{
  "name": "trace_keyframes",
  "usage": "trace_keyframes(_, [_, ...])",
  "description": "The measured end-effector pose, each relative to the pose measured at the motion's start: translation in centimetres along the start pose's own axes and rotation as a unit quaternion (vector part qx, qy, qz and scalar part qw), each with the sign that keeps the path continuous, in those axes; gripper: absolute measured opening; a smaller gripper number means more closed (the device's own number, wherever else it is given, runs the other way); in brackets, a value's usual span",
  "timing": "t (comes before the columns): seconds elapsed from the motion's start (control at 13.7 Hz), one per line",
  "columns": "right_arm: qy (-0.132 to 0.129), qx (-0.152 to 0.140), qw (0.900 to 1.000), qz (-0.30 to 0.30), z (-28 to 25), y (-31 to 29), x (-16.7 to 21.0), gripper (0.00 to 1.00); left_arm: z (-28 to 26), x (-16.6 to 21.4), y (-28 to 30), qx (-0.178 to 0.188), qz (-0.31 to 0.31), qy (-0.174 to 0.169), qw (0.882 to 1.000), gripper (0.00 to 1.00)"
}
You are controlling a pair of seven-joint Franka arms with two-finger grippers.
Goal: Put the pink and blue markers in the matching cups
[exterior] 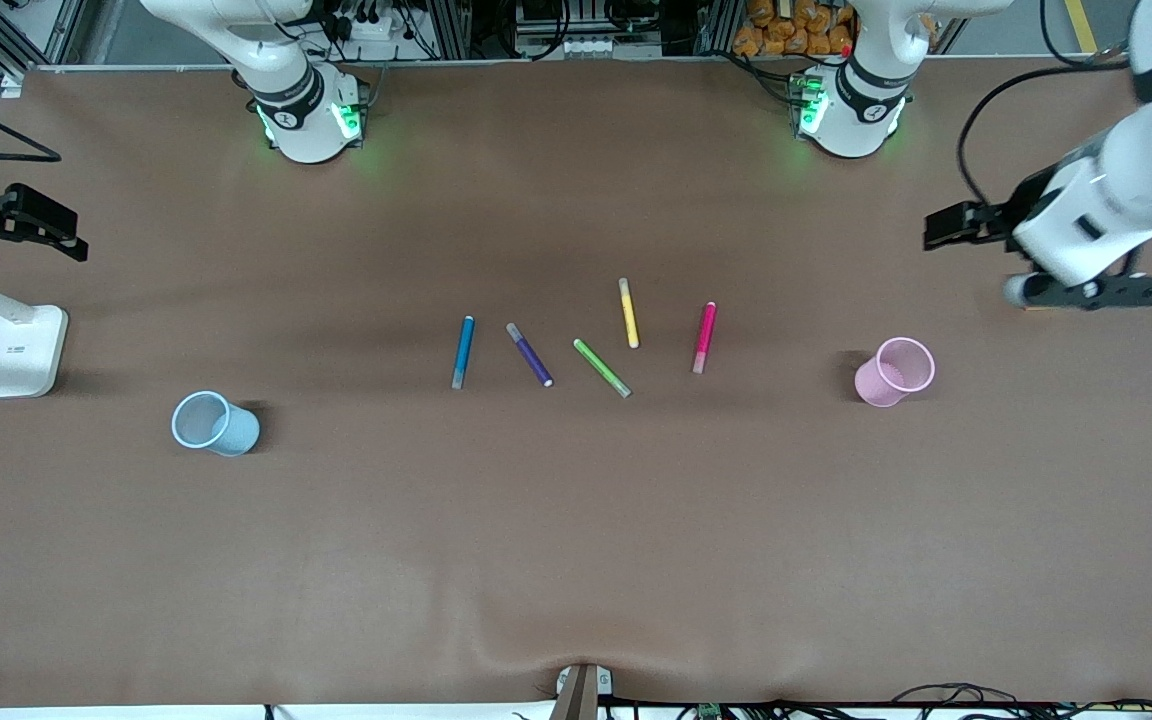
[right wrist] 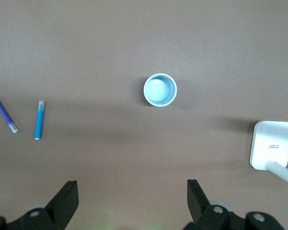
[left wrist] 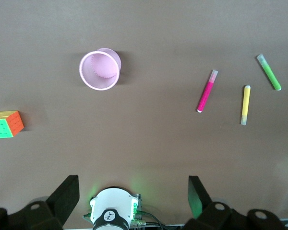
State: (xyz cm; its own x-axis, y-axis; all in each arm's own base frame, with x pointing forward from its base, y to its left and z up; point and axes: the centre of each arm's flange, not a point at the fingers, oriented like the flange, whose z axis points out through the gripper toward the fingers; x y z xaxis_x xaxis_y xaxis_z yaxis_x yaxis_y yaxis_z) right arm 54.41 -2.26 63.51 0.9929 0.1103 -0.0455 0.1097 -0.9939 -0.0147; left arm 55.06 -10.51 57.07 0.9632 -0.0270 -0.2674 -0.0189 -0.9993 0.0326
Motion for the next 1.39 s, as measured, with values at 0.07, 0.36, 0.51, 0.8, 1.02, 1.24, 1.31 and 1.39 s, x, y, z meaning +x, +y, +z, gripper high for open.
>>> trace_keyframes(0.07, [0.000,0.000,1.000,0.000,0.0,0.0,0.0,1.00,0.9,0.7,0.4,0.002,0.003,-0.009,1.000,1.00])
trace_keyframes(0.36, [-0.002,0.000,1.000,-0.001,0.3,0.0,0.2,1.00,4.7,3.1,2.0,0.010,0.013,-0.044,0.999,1.00])
trace_keyframes(0.51, [-0.003,0.000,1.000,-0.002,0.5,0.0,0.4,1.00,6.5,4.5,2.4,0.011,0.015,-0.052,0.998,1.00])
trace_keyframes(0.8, [0.001,0.011,1.000,-0.008,1.4,-0.6,1.3,1.00,8.9,5.7,4.9,0.017,0.032,-0.059,0.998,1.00])
trace_keyframes(1.02, [0.002,0.016,1.000,-0.016,2.9,-1.4,2.8,1.00,12.8,7.5,7.8,0.026,0.031,-0.066,0.997,1.00])
trace_keyframes(1.24, [-0.008,0.017,0.999,-0.041,4.7,-4.2,4.3,1.00,18.2,8.3,12.5,0.038,0.042,-0.062,0.996,1.00])
trace_keyframes(1.31, [-0.012,0.017,0.998,-0.051,5.5,-5.4,4.8,1.00,20.1,8.4,13.7,0.042,0.049,-0.054,0.996,1.00])
trace_keyframes(1.39, [-0.017,0.018,0.998,-0.062,6.5,-6.7,5.4,1.00,22.1,8.3,14.5,0.045,0.055,-0.047,0.996,1.00])
